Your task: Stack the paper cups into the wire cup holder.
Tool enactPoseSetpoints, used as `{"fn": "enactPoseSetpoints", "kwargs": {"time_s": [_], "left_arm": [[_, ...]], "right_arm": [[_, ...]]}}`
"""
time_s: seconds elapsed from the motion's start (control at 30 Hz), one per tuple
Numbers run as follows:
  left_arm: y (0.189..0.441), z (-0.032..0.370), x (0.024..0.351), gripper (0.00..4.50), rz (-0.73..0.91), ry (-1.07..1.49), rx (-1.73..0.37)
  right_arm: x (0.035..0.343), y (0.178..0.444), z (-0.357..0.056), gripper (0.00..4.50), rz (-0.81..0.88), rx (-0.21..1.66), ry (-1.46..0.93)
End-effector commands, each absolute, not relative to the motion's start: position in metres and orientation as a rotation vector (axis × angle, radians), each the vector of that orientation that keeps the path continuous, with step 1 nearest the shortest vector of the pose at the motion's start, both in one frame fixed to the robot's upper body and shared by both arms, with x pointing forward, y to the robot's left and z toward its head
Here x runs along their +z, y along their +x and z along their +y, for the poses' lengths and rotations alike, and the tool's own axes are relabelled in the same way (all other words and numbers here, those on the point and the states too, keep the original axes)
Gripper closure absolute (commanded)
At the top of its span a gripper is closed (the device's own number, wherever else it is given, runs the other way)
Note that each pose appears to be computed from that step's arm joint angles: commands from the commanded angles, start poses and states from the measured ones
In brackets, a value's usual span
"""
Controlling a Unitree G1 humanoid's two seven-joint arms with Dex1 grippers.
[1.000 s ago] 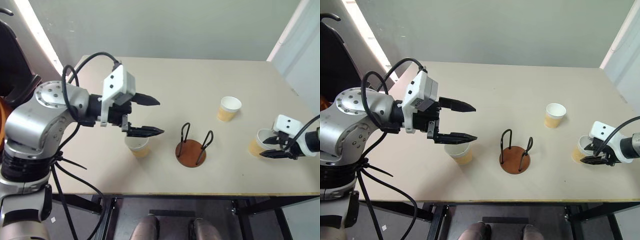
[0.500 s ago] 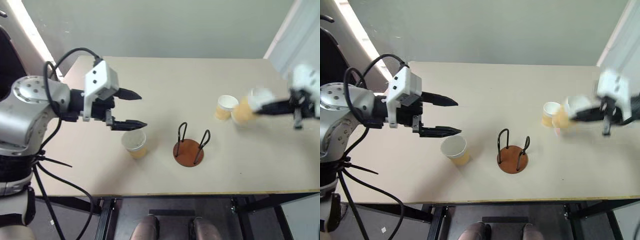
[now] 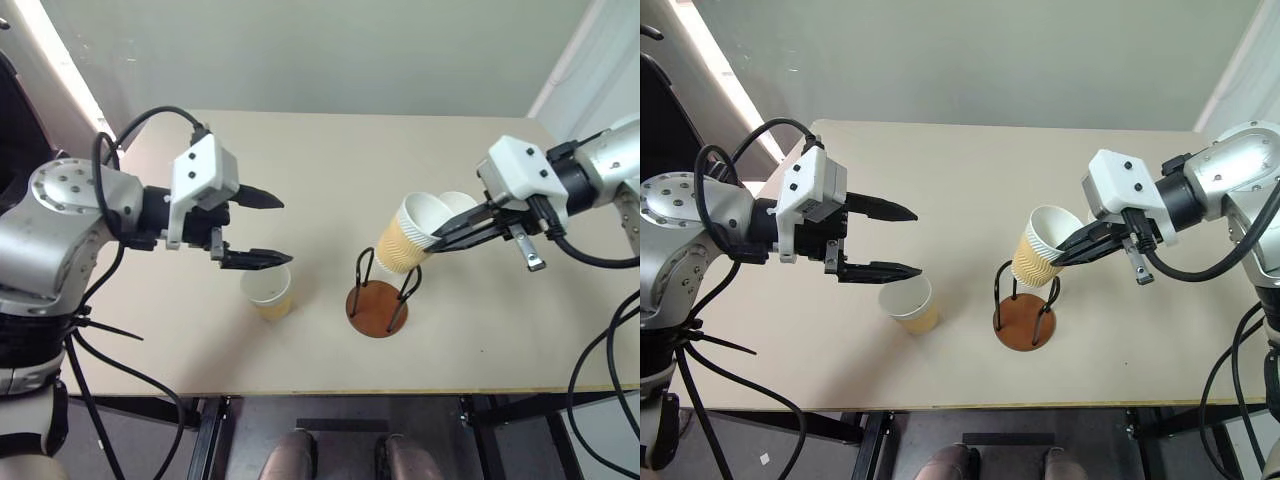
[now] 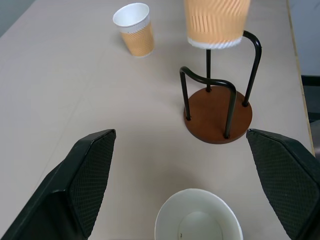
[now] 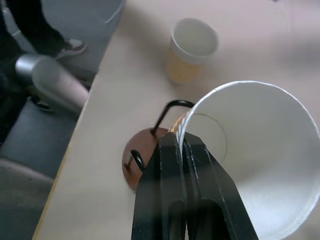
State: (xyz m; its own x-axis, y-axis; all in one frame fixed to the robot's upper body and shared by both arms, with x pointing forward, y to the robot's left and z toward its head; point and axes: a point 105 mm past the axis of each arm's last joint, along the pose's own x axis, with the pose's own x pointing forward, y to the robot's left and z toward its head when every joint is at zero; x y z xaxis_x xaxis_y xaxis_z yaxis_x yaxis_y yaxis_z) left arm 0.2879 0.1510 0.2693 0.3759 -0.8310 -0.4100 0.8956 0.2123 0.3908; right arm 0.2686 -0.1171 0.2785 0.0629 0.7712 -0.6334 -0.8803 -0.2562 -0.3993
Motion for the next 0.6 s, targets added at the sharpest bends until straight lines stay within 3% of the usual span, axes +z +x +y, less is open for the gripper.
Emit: {"fn": "enactPoseSetpoints", "kwargs": {"time_s": [0.03,0.3,0.5,0.6], "left_arm": [[0.282,0.151,0.279,0.00,0.083,0.664,-1.191],[0.280,0.150,0.277,0.00,0.088,0.662,-1.195],[0.280,0.146,0.279,0.00,0.071,0.656,-1.205],[0.284,0.141,0.285,0.00,0.021,0.644,-1.193]], "right_arm": [[0.276,0.265,-0.113,4.49,0.144,1.598,-0.984],[0.265,0.279,-0.108,4.49,0.158,1.575,-1.007],[0.267,0.281,-0.106,2.52,0.148,1.563,-1.027],[0.288,0.287,-0.111,1.44,0.092,1.490,-0.948]]}}
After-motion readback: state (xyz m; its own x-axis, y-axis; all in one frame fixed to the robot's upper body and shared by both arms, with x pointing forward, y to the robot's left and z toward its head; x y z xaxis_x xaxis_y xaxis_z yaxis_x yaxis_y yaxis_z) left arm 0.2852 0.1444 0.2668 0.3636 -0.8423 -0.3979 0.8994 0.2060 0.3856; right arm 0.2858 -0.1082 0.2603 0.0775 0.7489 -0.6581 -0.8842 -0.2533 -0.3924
